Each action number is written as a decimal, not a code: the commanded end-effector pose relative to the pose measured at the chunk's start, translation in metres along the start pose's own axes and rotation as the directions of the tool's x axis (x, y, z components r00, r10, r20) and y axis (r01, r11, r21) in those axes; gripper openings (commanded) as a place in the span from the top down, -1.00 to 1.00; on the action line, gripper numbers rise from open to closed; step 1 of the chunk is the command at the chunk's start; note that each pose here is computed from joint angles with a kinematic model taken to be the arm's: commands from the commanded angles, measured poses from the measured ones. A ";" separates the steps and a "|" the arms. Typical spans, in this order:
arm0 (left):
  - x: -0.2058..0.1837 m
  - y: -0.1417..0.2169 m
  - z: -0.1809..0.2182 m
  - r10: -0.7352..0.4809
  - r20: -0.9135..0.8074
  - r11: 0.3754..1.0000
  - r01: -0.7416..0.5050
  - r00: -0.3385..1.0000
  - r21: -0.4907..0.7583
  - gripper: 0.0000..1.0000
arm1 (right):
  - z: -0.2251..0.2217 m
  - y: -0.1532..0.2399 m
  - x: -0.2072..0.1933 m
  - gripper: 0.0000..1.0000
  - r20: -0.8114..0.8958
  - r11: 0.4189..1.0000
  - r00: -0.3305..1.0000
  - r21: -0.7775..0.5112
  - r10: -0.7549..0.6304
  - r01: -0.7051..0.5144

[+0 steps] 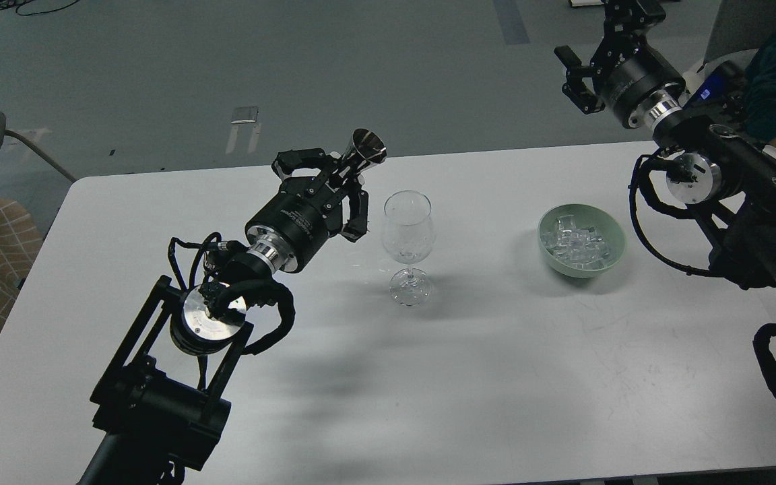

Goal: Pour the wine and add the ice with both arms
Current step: 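Tilt the jigger over the wine glass with the left gripper to pour, then bring the jigger back and set it upright on the table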

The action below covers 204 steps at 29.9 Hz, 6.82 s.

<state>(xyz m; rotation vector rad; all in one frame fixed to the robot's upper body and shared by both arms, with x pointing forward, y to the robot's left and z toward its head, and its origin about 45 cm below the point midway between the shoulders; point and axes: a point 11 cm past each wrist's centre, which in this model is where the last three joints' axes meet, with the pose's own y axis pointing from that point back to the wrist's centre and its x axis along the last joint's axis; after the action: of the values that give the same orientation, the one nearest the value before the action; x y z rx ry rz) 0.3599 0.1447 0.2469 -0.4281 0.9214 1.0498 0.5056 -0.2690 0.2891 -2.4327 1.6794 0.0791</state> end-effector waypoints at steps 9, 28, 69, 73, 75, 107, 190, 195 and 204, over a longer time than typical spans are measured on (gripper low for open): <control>0.001 0.001 -0.001 0.007 0.079 1.000 -0.006 0.997 -0.016 1.00 | 0.001 -0.001 -0.001 -1.00 0.002 1.000 1.000 0.000 -0.003 0.003; 0.003 0.000 -0.003 -0.018 0.233 0.998 0.031 0.972 -0.050 1.00 | 0.000 0.000 -0.001 -1.00 0.001 1.000 1.000 0.001 -0.003 0.003; 0.007 -0.002 -0.008 0.020 0.457 0.992 0.040 0.889 -0.121 1.00 | 0.000 0.000 0.000 -1.00 0.001 1.000 1.000 0.000 -0.001 0.001; 0.004 -0.003 -0.016 0.008 0.491 0.991 0.058 0.871 -0.118 1.00 | 0.001 0.001 0.000 -1.00 0.001 1.000 1.000 -0.002 0.000 0.000; 0.004 -0.002 -0.018 0.004 0.510 0.991 0.063 0.860 -0.115 1.00 | 0.001 0.001 0.000 -1.00 0.001 1.000 1.000 -0.002 0.000 0.000; 0.002 0.004 -0.021 0.050 0.728 0.974 0.127 0.684 -0.186 1.00 | 0.003 0.002 0.001 -1.00 0.004 1.000 1.000 -0.004 0.002 -0.002; 0.196 0.097 0.058 0.233 -0.405 0.892 -0.360 0.884 -0.273 0.16 | 0.006 0.003 0.001 -1.00 0.005 1.000 1.000 -0.011 0.005 -0.005; 0.197 0.097 0.057 0.241 -0.403 0.892 -0.365 0.883 -0.267 0.10 | 0.007 0.004 0.001 -1.00 0.005 1.000 1.000 -0.012 0.005 -0.005; 0.198 0.096 0.058 0.250 -0.399 0.891 -0.371 0.882 -0.263 -0.02 | 0.007 0.003 0.001 -1.00 0.006 1.000 1.000 -0.012 0.006 -0.006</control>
<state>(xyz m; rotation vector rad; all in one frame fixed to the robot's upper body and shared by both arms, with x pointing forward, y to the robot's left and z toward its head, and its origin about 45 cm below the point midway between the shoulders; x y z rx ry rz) 0.3377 0.3383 0.1289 -0.7945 1.1669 1.4685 0.5031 -0.2695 0.2815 -2.4342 1.6884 0.0971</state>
